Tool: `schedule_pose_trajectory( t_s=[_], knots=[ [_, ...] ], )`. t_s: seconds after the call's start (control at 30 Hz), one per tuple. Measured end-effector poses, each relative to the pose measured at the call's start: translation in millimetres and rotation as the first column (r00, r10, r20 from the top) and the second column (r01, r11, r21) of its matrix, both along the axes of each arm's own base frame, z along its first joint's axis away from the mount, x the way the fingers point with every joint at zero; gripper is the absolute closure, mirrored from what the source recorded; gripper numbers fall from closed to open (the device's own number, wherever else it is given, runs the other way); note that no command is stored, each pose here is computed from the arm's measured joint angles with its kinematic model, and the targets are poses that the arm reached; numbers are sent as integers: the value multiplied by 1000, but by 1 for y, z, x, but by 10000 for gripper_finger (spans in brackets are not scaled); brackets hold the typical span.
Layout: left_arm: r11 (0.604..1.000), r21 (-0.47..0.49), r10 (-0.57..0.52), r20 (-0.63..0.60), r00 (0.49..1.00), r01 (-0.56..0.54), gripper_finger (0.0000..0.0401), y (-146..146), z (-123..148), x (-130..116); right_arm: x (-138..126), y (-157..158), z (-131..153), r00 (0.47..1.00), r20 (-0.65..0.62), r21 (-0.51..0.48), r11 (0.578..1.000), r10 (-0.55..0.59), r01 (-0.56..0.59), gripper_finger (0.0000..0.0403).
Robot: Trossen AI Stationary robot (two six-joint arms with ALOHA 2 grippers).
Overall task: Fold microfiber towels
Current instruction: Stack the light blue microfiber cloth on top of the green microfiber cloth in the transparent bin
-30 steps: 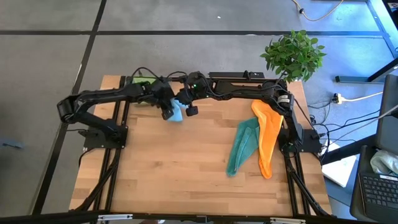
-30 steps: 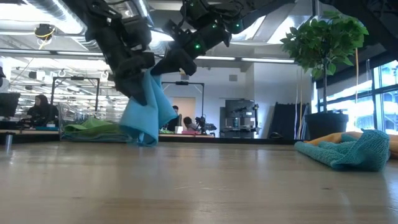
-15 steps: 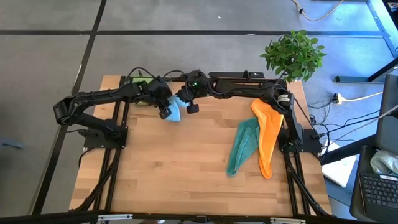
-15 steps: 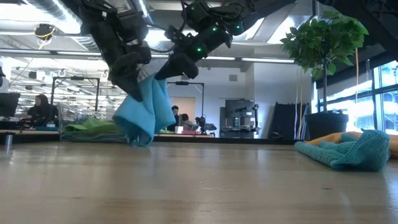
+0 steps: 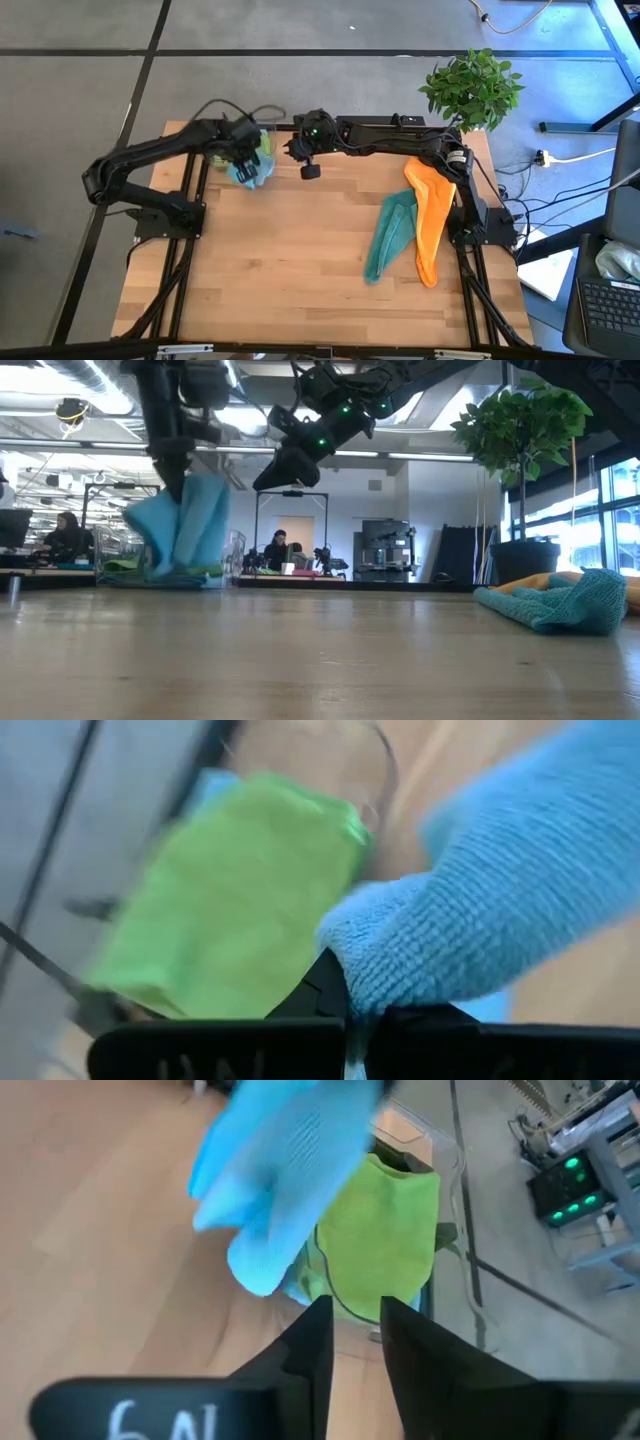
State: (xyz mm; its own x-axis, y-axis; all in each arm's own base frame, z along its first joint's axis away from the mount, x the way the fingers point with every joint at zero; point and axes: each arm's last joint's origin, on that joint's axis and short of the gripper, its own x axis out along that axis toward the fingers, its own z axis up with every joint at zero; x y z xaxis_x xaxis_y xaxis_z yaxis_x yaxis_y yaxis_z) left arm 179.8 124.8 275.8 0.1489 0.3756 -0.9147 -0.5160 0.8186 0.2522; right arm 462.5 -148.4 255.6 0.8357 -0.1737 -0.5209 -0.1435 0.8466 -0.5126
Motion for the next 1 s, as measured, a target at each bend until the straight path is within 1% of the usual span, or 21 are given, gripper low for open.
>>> schedule_pose_trajectory(
  t_s=[0.03, 0.1, 0.2, 0.33, 0.43, 0.57, 0.7, 0.83, 1.0],
  knots=[
    [1000, 12, -27, -2, 1000, 27, 401, 5, 4, -1, 0, 0, 0, 1000, 2, 15, 1000, -8, 8, 311],
    [998, 6, -67, -20, 998, 67, 401, 15, 7, -4, -1, 0, -1, 1000, -11, 23, 1000, -11, 11, 306],
    [998, -15, -64, -66, 996, 63, 401, 33, 5, -15, -2, 4, -4, 999, -48, 35, 999, -3, 5, 300],
    [998, -62, -32, -150, 988, 23, 401, 59, -11, -25, -3, 9, -8, 995, -95, 54, 999, 8, -3, 298],
    [997, -76, -36, -212, 977, 20, 401, 77, -26, -26, -4, 12, -10, 993, -121, 63, 998, 14, -6, 297],
    [995, -92, -73, -276, 958, 49, 401, 94, -46, -20, -6, 12, -13, 988, -151, 76, 997, 15, -3, 297],
    [990, -107, -128, -385, 914, 93, 401, 103, -59, -16, -8, 13, -15, 985, -171, 100, 995, 13, 4, 297],
    [991, -69, -135, -437, 889, 117, 401, 114, -51, -12, -8, 16, -15, 984, -177, 118, 993, 35, -14, 297],
    [985, 17, -150, -395, 906, 171, 401, 129, -30, -7, -7, 25, -10, 984, -171, 119, 992, 56, -35, 297]
  ],
)
